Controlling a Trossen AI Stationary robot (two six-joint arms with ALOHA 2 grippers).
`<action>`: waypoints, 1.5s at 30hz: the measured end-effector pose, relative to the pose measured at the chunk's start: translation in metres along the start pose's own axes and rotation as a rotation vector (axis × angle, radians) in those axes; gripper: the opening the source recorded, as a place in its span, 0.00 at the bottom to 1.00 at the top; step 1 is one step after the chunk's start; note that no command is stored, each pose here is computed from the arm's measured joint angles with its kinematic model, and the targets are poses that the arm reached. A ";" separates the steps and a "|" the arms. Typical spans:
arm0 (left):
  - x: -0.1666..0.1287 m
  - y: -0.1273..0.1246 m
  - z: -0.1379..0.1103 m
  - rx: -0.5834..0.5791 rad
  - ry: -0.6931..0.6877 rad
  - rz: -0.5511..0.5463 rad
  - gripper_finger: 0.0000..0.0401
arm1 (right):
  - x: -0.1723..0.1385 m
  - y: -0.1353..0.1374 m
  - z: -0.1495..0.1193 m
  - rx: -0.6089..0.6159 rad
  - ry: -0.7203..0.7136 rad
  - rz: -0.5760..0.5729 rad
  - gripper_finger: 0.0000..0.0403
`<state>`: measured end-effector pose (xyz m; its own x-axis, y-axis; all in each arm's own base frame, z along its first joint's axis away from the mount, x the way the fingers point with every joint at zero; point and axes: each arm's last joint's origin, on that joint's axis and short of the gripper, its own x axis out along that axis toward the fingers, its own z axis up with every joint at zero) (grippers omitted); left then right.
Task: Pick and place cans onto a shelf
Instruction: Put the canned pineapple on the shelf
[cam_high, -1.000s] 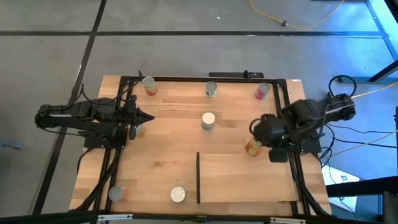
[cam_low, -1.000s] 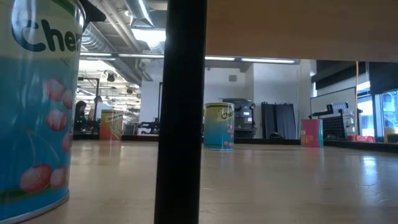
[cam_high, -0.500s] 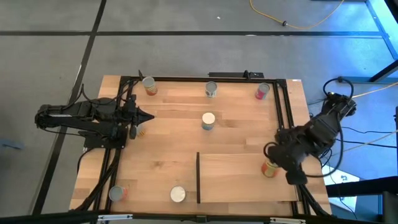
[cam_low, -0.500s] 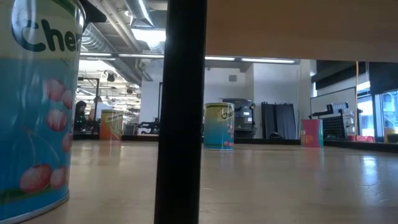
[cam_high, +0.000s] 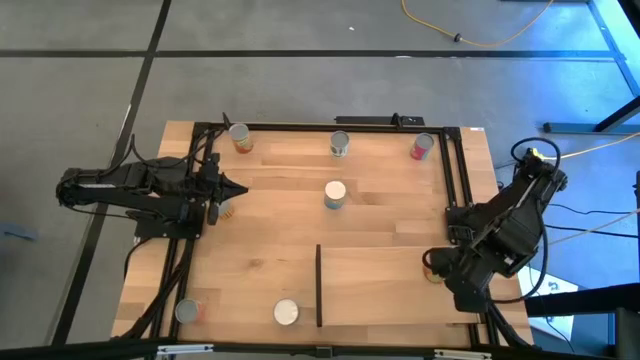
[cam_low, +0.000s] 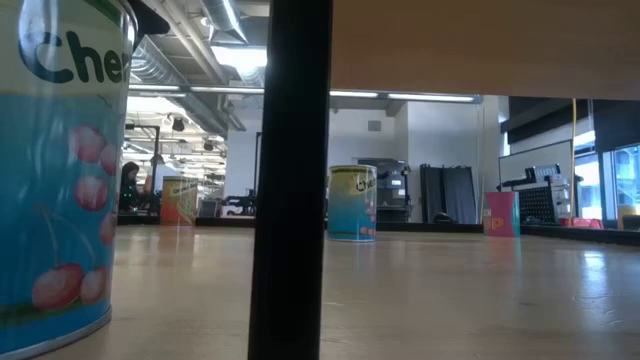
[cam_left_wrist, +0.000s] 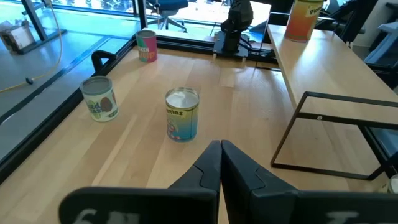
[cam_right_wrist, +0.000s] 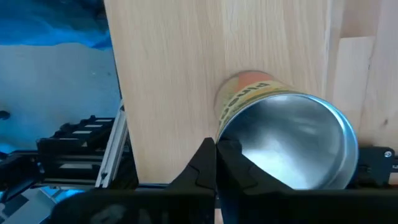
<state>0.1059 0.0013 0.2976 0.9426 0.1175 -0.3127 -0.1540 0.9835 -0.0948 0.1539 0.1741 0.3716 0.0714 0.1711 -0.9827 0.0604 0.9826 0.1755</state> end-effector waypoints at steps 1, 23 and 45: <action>0.000 0.000 0.000 0.000 0.000 0.000 0.00 | 0.000 0.000 0.000 0.000 0.002 -0.002 0.00; 0.000 0.000 0.000 0.000 0.000 0.001 0.00 | -0.011 -0.012 -0.002 0.033 0.007 0.056 0.14; 0.000 0.000 0.000 0.000 0.000 -0.001 0.00 | -0.050 -0.039 0.015 0.104 -0.379 -0.088 0.02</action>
<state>0.1059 0.0013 0.2976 0.9427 0.1168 -0.3124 -0.1533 0.9836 -0.0947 0.1625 0.1264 0.4150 0.4221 0.0294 -0.9061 0.1813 0.9765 0.1162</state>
